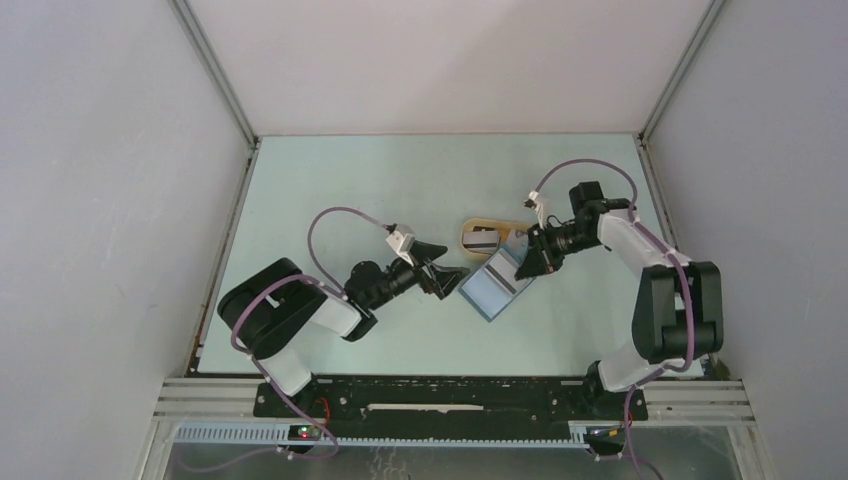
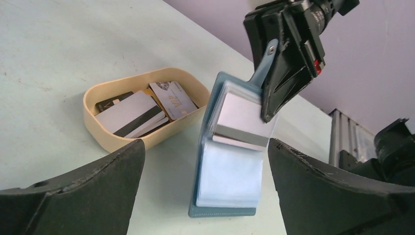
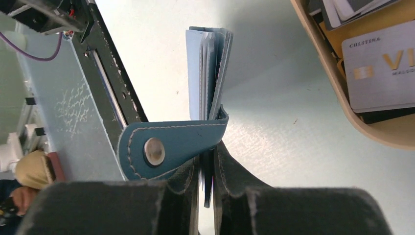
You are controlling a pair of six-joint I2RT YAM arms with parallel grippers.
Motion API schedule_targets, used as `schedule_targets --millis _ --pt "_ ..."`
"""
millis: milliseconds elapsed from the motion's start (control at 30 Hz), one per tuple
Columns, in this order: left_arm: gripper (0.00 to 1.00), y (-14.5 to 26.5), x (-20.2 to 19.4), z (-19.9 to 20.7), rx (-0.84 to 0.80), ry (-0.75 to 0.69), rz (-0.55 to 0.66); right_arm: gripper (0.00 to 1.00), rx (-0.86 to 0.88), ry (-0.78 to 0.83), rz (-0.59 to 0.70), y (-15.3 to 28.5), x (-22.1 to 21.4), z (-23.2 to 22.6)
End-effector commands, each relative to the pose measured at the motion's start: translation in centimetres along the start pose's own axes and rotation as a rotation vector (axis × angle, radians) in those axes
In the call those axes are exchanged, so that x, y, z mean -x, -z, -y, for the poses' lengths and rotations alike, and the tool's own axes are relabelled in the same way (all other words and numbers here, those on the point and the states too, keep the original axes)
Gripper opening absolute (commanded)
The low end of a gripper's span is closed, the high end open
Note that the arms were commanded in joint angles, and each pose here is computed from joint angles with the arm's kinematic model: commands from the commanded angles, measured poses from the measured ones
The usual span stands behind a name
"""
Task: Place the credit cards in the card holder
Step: Reset both arms
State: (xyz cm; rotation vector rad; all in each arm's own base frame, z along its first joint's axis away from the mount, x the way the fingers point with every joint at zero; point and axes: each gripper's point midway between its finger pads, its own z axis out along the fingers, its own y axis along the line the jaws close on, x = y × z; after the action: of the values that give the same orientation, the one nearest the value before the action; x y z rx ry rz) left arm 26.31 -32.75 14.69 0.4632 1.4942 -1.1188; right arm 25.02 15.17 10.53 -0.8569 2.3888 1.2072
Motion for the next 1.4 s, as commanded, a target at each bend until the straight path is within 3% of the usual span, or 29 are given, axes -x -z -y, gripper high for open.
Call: schedule_targets --millis 0,133,367,700,833,1167,1367 --pt "1.0 0.8 2.3 0.3 -0.014 0.074 0.091 0.0 -0.015 0.143 0.075 2.3 2.3 -2.2" --pt "1.0 1.1 2.9 -0.6 -0.006 0.133 0.097 0.0 0.002 0.225 0.108 4.2 2.9 -4.2" --pt "1.0 1.1 2.6 -1.0 0.007 0.111 0.092 0.0 -0.037 0.362 0.193 7.5 4.2 -7.8" --pt "0.75 -0.2 1.4 -0.1 -0.073 0.105 0.041 0.0 0.02 0.44 0.314 10.4 6.9 -13.3" --pt "0.74 -0.8 1.0 1.8 -0.157 0.076 0.016 0.0 0.087 0.379 0.32 9.7 7.0 -13.0" --pt "0.81 -1.1 0.4 6.2 -0.324 0.022 -0.016 0.0 0.126 0.128 0.196 4.4 5.3 -7.7" --pt "0.89 -1.0 0.0 6.9 -0.341 0.022 -0.025 0.0 0.135 0.078 0.15 2.7 4.6 -6.6"
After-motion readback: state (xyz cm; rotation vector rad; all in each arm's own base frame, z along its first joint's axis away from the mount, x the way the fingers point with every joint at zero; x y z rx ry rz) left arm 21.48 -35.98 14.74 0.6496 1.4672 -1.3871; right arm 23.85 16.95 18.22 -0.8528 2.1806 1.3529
